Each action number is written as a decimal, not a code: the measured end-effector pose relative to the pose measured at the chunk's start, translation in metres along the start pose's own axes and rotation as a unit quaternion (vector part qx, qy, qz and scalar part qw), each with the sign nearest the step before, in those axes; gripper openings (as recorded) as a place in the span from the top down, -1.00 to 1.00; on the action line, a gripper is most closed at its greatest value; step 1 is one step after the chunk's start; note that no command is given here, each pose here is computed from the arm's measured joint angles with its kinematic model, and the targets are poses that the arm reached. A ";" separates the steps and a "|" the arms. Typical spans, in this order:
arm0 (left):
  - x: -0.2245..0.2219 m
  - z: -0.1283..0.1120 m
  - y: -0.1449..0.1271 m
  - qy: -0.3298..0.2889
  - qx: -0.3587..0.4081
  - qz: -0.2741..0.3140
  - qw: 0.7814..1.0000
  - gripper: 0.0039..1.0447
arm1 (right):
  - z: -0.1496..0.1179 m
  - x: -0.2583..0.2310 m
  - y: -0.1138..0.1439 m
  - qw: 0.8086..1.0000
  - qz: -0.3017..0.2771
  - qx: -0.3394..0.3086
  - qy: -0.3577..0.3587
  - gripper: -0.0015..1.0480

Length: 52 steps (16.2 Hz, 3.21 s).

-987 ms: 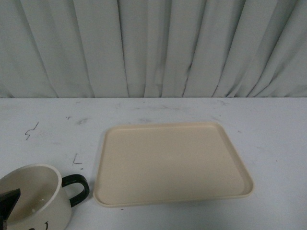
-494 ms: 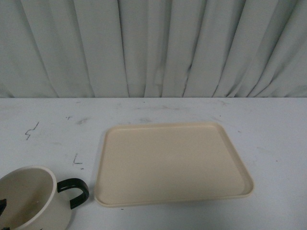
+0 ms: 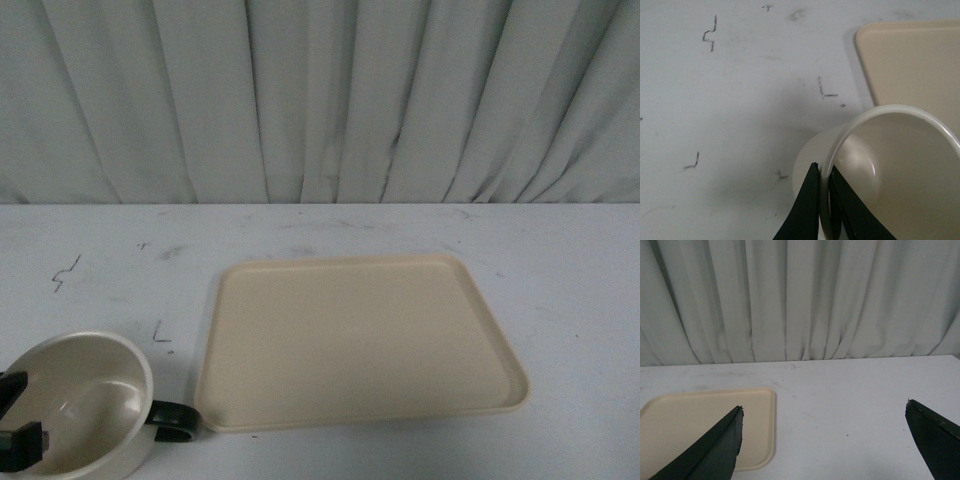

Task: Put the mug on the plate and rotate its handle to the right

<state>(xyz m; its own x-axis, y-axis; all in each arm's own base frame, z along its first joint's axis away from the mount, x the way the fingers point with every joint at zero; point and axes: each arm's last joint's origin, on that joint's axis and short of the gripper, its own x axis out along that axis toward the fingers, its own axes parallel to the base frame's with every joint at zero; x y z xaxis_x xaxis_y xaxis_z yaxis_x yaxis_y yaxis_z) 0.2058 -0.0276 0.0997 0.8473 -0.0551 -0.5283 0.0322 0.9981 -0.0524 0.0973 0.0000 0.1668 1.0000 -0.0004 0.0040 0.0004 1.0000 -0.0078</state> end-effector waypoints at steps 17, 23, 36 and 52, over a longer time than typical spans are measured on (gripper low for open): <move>0.084 0.133 -0.119 0.073 0.420 -0.135 0.895 0.94 | 0.000 0.000 0.000 1.000 0.000 0.000 0.000 -0.87; 0.098 0.113 -0.141 0.100 0.418 -0.155 0.890 0.94 | 0.000 0.000 0.000 1.000 0.000 0.000 0.000 -0.87; 0.128 0.122 -0.153 0.094 0.395 -0.151 0.901 0.55 | 0.000 0.000 0.000 1.000 0.000 0.000 0.000 -0.87; -0.033 0.168 -0.047 -0.289 0.118 0.033 0.949 -0.20 | 0.000 0.000 0.000 1.000 0.000 0.000 0.000 -0.87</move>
<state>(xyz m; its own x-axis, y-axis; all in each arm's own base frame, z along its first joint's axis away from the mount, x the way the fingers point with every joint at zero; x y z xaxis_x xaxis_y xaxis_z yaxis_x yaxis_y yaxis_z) 0.2651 -0.0686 0.2618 0.9988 -0.0353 0.0328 0.0284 0.9809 0.1925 0.0973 0.0000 0.1669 1.0000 -0.0008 0.0044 0.0008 1.0000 -0.0074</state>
